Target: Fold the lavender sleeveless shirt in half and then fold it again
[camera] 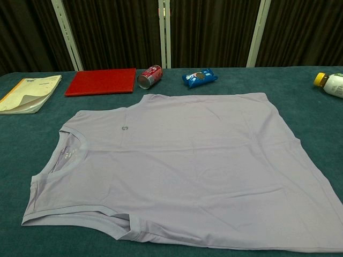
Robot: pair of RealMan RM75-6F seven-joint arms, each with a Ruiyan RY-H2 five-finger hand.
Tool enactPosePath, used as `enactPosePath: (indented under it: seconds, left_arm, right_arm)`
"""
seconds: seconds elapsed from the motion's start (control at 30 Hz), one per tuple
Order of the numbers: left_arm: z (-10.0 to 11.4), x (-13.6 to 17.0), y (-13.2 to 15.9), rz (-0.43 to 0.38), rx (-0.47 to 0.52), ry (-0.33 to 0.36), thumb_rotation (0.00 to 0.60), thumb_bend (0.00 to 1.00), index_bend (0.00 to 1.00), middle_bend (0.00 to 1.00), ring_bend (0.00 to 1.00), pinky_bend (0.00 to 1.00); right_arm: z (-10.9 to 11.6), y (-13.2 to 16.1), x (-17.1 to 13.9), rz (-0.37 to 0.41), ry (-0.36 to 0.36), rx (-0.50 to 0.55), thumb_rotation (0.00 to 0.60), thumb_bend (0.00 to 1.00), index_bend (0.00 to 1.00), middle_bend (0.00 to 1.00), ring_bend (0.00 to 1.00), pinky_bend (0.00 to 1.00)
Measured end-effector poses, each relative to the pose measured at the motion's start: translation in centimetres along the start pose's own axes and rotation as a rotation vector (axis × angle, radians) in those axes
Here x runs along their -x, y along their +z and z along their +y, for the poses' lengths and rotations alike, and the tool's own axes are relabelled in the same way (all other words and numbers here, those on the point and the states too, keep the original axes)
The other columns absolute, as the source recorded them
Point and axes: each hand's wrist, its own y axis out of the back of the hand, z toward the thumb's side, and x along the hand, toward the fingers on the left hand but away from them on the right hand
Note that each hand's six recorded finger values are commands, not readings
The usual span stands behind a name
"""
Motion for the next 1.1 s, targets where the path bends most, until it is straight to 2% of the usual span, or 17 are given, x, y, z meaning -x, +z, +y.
enactPosePath:
  seconds: [0.33,0.47,0.6,0.7,0.8,0.9,1.0,1.1]
  left_arm:
    - [0.0,0.0,0.2,-0.004,0.003,0.006,0.6,0.0,0.0,0.0,0.0,0.0]
    - [0.1,0.0,0.3,-0.007,0.007,0.012,0.6,0.0,0.0,0.0,0.0,0.0]
    - [0.7,-0.1,0.5,-0.009,0.019,0.026,0.6,0.0,0.0,0.0,0.0,0.0]
    - [1.0,-0.2,0.6,-0.006,0.027,0.032,0.6,0.0,0.0,0.0,0.0,0.0]
    - [1.0,-0.2,0.6,0.001,0.028,0.032,0.6,0.0,0.0,0.0,0.0,0.0]
    - [1.0,-0.3,0.5,0.006,0.029,0.028,0.6,0.0,0.0,0.0,0.0,0.0]
    - [0.9,-0.4,0.5,0.009,0.028,0.024,0.6,0.0,0.0,0.0,0.0,0.0]
    - [0.8,-0.5,0.4,0.012,0.027,0.022,0.6,0.0,0.0,0.0,0.0,0.0]
  right_arm:
    - [-0.3,-0.1,-0.1,-0.001,0.025,0.014,0.6,0.0,0.0,0.0,0.0,0.0]
    - [-1.3,0.5,-0.2,0.03,0.079,0.046,0.6,0.0,0.11,0.0,0.0,0.0]
    - [-2.9,2.2,-0.6,0.135,0.178,0.074,0.6,0.0,0.3,0.0,0.0,0.0]
    - [-4.2,3.7,-1.2,0.229,0.27,0.137,0.6,0.02,0.41,0.0,0.0,0.0]
    - [-5.4,5.4,-1.9,0.344,0.362,0.2,0.6,0.09,0.45,0.0,0.0,0.0]
    - [-6.6,6.9,-2.4,0.457,0.437,0.201,0.6,0.12,0.46,0.0,0.0,0.0]
    - [-7.8,8.0,-2.8,0.535,0.48,0.164,0.6,0.12,0.47,0.0,0.0,0.0]
    - [-8.8,8.8,-3.0,0.579,0.499,0.133,0.6,0.14,0.47,0.0,0.0,0.0]
